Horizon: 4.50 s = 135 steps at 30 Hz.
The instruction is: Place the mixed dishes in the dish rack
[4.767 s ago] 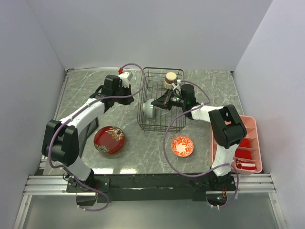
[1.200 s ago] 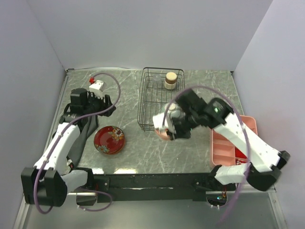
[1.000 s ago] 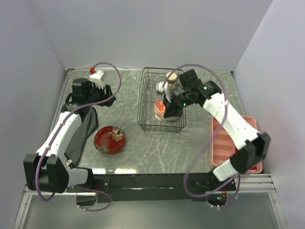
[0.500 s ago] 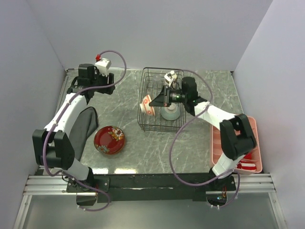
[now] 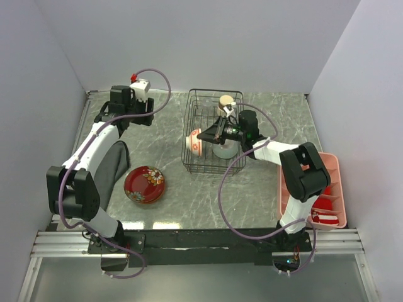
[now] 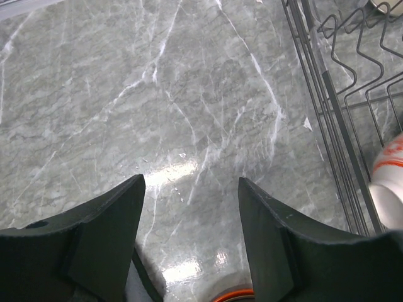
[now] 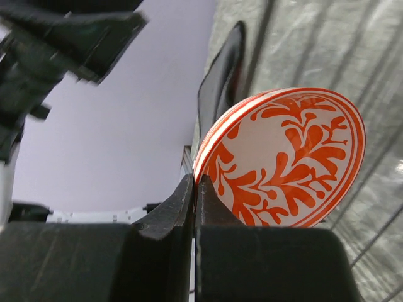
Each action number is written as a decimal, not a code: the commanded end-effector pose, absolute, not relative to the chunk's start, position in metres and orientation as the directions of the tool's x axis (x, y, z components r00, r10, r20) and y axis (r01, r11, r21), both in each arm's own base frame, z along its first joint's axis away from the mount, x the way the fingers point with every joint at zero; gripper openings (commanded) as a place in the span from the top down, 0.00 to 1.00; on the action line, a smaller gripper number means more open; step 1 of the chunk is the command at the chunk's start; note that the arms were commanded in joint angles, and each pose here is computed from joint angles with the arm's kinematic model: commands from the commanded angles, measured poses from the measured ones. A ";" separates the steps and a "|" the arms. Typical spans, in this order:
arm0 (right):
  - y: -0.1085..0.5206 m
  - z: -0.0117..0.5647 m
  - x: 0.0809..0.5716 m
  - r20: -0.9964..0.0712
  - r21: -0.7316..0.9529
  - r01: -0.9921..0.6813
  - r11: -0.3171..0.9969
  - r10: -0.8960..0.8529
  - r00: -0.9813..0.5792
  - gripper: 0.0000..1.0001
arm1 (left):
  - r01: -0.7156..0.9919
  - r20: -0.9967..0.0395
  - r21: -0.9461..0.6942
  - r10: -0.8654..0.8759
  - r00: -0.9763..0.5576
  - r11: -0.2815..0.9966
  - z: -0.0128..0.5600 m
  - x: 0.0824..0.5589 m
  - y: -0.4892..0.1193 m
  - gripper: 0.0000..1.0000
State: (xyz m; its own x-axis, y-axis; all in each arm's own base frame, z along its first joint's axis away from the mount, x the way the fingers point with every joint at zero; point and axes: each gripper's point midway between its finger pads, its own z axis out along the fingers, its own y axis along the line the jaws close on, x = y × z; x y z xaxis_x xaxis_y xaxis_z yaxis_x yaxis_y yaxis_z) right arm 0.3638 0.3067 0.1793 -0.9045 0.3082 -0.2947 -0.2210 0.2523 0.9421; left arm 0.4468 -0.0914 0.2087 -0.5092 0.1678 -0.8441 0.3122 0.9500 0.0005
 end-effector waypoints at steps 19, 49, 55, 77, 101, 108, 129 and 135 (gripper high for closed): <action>0.311 0.149 0.372 -0.164 0.952 -0.043 0.303 0.383 -0.909 1.00 | 0.338 -0.869 0.018 0.182 -0.460 0.941 0.218 0.440 -0.109 0.32; 0.220 0.115 0.354 -0.225 0.639 -0.139 0.757 0.012 -0.974 0.52 | 0.412 -0.882 -0.026 0.173 -0.438 0.911 0.202 0.460 -0.152 0.32; 0.242 0.103 0.351 -0.233 0.625 -0.182 0.759 -0.040 -0.972 0.68 | 0.424 -0.882 -0.007 0.195 -0.430 0.906 0.203 0.459 -0.155 0.32; 0.234 0.183 0.339 -0.570 0.175 -0.805 0.566 -0.609 -0.552 0.43 | 0.438 -0.891 -0.008 0.193 -0.411 0.899 0.211 0.443 -0.156 0.31; 0.313 0.142 0.390 -0.644 -0.138 -0.950 0.281 -0.754 -0.130 0.00 | 0.407 -0.882 0.049 0.231 -0.411 0.912 0.203 0.417 -0.134 0.30; 0.320 0.121 0.393 -0.594 -0.165 -0.955 0.248 -0.798 -0.105 0.00 | 0.400 -0.880 0.047 0.228 -0.417 0.915 0.201 0.418 -0.131 0.29; 0.307 0.127 0.386 -0.562 -0.095 -0.939 0.331 -0.796 -0.224 0.53 | 0.404 -0.882 0.021 0.207 -0.423 0.914 0.198 0.423 -0.137 0.29; 0.304 0.151 0.379 -0.589 -0.107 -0.935 0.337 -0.779 -0.213 0.61 | 0.407 -0.882 -0.003 0.189 -0.432 0.914 0.194 0.422 -0.139 0.29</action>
